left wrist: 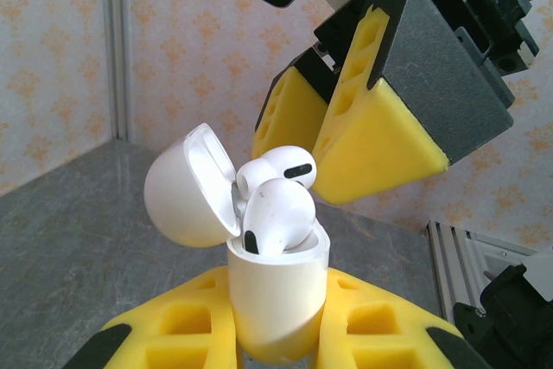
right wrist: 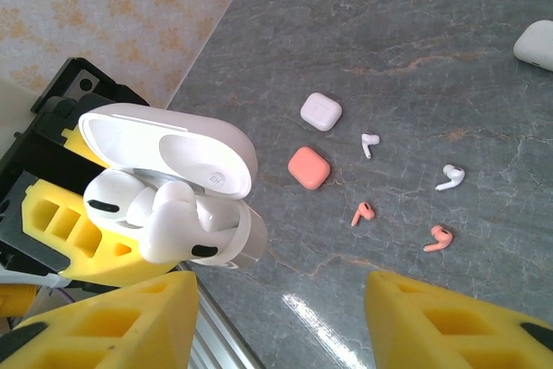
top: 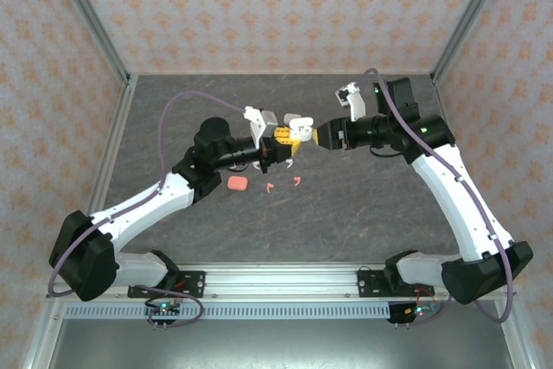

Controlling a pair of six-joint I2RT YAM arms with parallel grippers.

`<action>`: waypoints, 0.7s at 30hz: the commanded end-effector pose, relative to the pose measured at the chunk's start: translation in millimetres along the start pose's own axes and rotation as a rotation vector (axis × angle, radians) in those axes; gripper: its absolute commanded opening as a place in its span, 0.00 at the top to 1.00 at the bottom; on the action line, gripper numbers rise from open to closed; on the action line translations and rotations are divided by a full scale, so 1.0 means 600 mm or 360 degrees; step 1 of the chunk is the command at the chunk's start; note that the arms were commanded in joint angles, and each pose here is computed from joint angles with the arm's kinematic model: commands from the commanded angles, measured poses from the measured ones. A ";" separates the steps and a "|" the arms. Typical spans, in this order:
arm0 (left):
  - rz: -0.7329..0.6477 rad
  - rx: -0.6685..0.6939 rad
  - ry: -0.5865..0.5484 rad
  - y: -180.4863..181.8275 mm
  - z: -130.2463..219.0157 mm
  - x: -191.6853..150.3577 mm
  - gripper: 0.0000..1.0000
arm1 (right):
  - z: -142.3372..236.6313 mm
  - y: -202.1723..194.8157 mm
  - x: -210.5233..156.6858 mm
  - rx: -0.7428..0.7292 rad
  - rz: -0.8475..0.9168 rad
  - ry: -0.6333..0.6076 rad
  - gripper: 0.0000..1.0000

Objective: Insert the wireless bluetooth earbuds into the charging case

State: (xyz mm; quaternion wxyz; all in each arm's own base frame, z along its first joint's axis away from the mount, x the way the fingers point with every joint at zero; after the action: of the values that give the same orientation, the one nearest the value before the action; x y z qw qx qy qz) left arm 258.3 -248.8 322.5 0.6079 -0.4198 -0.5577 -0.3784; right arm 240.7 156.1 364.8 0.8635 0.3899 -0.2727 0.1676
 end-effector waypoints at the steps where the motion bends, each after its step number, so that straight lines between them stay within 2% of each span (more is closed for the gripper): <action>1: -0.0059 0.0026 -0.0068 -0.001 0.008 0.031 1.00 | 0.007 0.005 0.014 -0.0002 0.0023 -0.0066 0.46; 21: -0.0065 0.0022 -0.0050 -0.002 0.009 0.026 1.00 | 0.001 -0.001 0.029 -0.0040 0.0022 -0.0100 0.46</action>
State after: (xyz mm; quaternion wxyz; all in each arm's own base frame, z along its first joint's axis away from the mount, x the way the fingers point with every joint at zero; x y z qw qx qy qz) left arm 259.3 -248.1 318.6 0.6185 -0.4158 -0.5514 -0.3749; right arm 249.2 157.9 365.4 0.8626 0.3874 -0.2831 0.1604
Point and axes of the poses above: each hand's point on the last joint's axis, 136 mm out from that joint toward the fingers, its own z axis back along the fingers, its own y axis along the line the jaws close on, x = y × z, the point moved 7 cm from there along z, back along the fingers, and after that the axes turned 4 degrees about -z, right-handed, at the moved point
